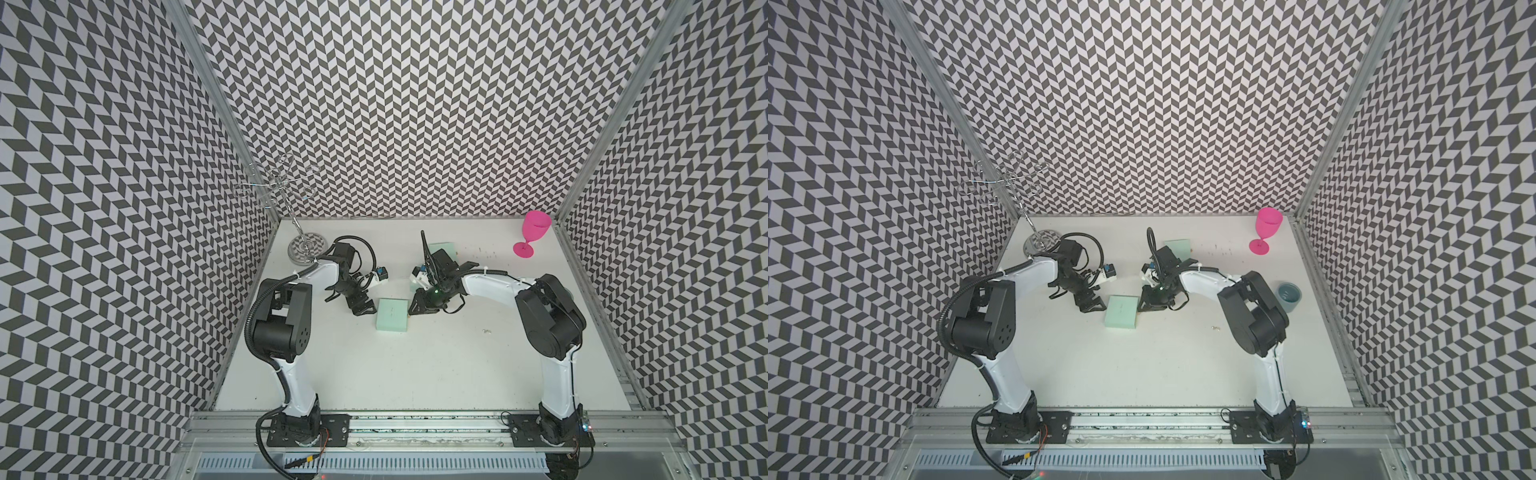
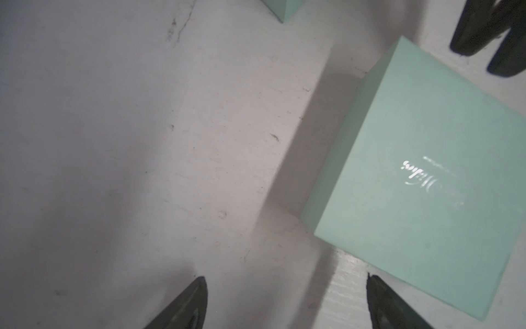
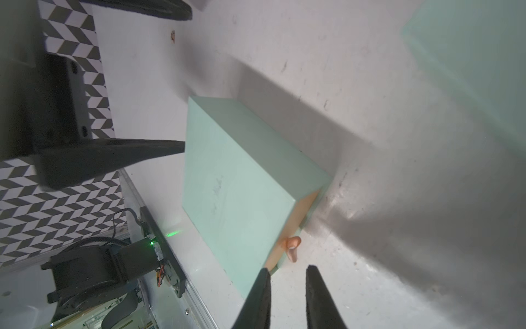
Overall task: Place the earrings into the drawer-style jewelry box
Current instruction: Move the jewelry box to the center of the board, then open the drawer in the jewelry box.
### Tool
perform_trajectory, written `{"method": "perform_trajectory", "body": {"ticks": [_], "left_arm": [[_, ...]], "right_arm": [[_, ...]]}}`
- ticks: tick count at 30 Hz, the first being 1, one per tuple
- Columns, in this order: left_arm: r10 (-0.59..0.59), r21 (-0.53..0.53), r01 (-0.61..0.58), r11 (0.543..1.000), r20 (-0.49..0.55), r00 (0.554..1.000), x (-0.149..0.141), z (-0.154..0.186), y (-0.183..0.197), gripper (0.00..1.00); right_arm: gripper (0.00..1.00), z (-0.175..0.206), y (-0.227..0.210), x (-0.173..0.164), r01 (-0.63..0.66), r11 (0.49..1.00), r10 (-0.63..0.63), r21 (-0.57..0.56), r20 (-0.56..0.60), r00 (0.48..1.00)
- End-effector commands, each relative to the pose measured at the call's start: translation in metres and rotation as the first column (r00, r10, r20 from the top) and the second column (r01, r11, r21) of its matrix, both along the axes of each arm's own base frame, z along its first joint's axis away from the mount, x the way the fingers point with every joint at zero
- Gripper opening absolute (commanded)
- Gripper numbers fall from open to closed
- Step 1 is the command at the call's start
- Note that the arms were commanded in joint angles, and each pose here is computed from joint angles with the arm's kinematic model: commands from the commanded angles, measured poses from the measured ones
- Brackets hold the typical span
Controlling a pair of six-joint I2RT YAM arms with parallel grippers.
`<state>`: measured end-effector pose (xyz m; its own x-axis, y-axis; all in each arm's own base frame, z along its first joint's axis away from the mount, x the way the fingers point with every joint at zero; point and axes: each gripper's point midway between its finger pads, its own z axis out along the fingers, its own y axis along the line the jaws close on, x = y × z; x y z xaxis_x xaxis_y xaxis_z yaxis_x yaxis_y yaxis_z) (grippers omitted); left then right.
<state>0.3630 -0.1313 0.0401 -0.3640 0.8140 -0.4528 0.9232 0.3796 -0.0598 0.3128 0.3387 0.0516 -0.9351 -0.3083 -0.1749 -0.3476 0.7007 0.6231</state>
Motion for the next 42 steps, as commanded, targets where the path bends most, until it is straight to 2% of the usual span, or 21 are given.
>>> {"method": "perform_trajectory", "body": {"ticks": [1, 4, 9, 14, 24, 42], "left_arm": [[0.064, -0.018, -0.063, 0.998, 0.074, 0.995, 0.023, 0.029, 0.016, 0.88], [0.089, -0.035, -0.086, 0.996, 0.101, 0.991, 0.033, 0.044, 0.024, 0.88], [0.047, -0.06, -0.039, 0.997, 0.134, 0.99, 0.031, 0.067, 0.012, 0.89], [-0.006, -0.109, 0.017, 0.994, 0.094, 0.996, 0.021, 0.076, -0.013, 0.89], [-0.073, -0.124, 0.072, 0.99, -0.004, 0.997, -0.004, 0.057, -0.033, 0.89], [-0.125, -0.081, 0.119, 0.99, -0.07, 0.99, -0.017, 0.027, -0.038, 0.89]], "right_arm": [[0.23, 0.007, -0.005, 0.009, 0.009, 1.0, -0.008, -0.018, 0.074, 0.997], [0.23, 0.003, -0.006, 0.008, 0.002, 1.0, -0.001, -0.014, 0.065, 0.998], [0.23, 0.002, 0.0, 0.007, -0.014, 1.0, 0.013, 0.013, 0.055, 0.998], [0.23, 0.0, 0.005, 0.005, -0.029, 0.999, 0.027, 0.04, 0.04, 0.999], [0.24, -0.014, 0.005, 0.004, -0.045, 0.999, 0.044, 0.031, 0.017, 0.999], [0.24, -0.015, 0.015, 0.005, -0.074, 0.995, 0.074, 0.067, 0.001, 0.997]]}}
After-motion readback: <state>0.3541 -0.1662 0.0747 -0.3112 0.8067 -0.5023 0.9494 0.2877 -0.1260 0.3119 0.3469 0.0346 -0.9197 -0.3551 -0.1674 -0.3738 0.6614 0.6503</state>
